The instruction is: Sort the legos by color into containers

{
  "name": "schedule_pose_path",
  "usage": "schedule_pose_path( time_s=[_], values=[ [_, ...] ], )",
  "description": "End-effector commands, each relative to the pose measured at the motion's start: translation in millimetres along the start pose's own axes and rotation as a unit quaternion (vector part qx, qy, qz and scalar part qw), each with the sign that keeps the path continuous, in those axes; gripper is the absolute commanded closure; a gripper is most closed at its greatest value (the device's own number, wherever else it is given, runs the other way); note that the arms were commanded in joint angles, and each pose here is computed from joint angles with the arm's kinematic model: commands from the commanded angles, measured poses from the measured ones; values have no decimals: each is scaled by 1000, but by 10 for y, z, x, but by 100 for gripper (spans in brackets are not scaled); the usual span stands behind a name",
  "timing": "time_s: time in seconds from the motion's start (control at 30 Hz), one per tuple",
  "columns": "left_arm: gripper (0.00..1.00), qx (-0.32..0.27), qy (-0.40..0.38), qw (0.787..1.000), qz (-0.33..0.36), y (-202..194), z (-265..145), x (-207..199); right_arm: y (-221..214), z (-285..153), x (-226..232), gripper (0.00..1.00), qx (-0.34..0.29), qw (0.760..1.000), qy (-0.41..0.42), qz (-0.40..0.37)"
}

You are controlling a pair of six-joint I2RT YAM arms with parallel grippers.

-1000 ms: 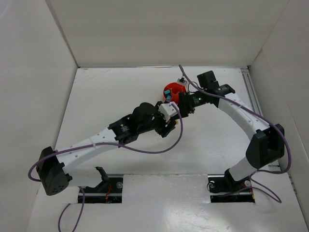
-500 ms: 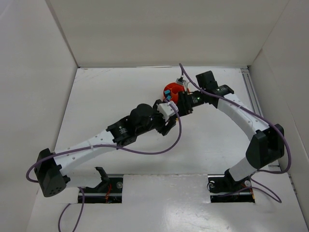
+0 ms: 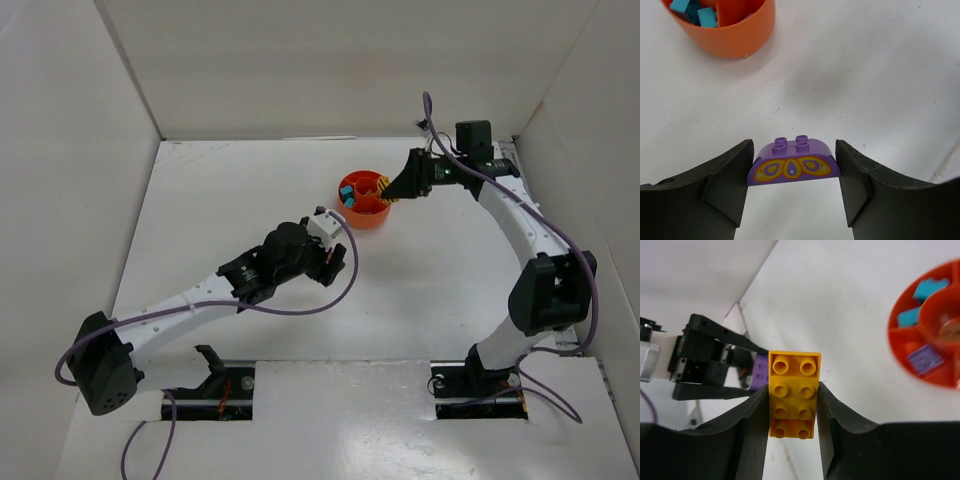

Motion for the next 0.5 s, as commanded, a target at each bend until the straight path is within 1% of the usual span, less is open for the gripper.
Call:
schedule_pose_path(
  time_s=[0.0, 0.03, 0.07, 0.1, 0.13, 0.2, 0.23, 0.27, 0.33, 0.37, 0.4, 0.43, 0.47],
  values=[
    [100, -23, 46, 996, -71, 98, -57, 179, 467, 49, -23, 66, -49, 990, -8, -131],
    [100, -27, 59, 994, -87, 117, -66, 290, 569, 60, -6, 66, -61, 986, -4, -154],
    [100, -22, 63, 993, -100, 88, -48, 336, 746, 80, -35, 66, -92, 976, -14, -196],
    [100, -27, 74, 991, -111, 94, -49, 409, 842, 91, -55, 66, -107, 971, -20, -213],
    [100, -27, 82, 987, -133, 73, -59, 510, 934, 148, -131, 66, -109, 967, -14, -228],
    [100, -37, 93, 984, -145, 104, -80, 642, 1047, 209, -239, 66, -110, 966, -20, -234],
    [100, -37, 101, 982, -158, 93, -88, 693, 1089, 294, -430, 66, -102, 964, -25, -243],
    [100, -43, 107, 978, -175, 90, -103, 783, 1191, 304, -419, 66, -107, 959, -24, -260],
    [100, -45, 107, 975, -190, 97, -107, 871, 1282, 359, -558, 66, -110, 956, -37, -269],
    [100, -46, 107, 973, -199, 91, -115, 898, 1358, 408, -664, 66, -107, 950, -40, -291],
    [100, -49, 96, 973, -202, 115, -109, 932, 1411, 422, -735, 66, -113, 947, -55, -296],
    [100, -57, 96, 972, -205, 180, -122, 947, 1419, 492, -747, 66, -108, 944, -52, -309],
    [100, -52, 100, 972, -208, 147, -102, 976, 1445, 529, -884, 66, -107, 940, -67, -318]
  ],
)
Point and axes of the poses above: each gripper's point midway between its finger pads, its own z axis out along the fingers, its own x axis along the line the jaws close on, y = z × x, the point moved 5 cm from there along -z, back along the fingers, and after that the axes turned 13 degrees about z, right-handed, at the moved point
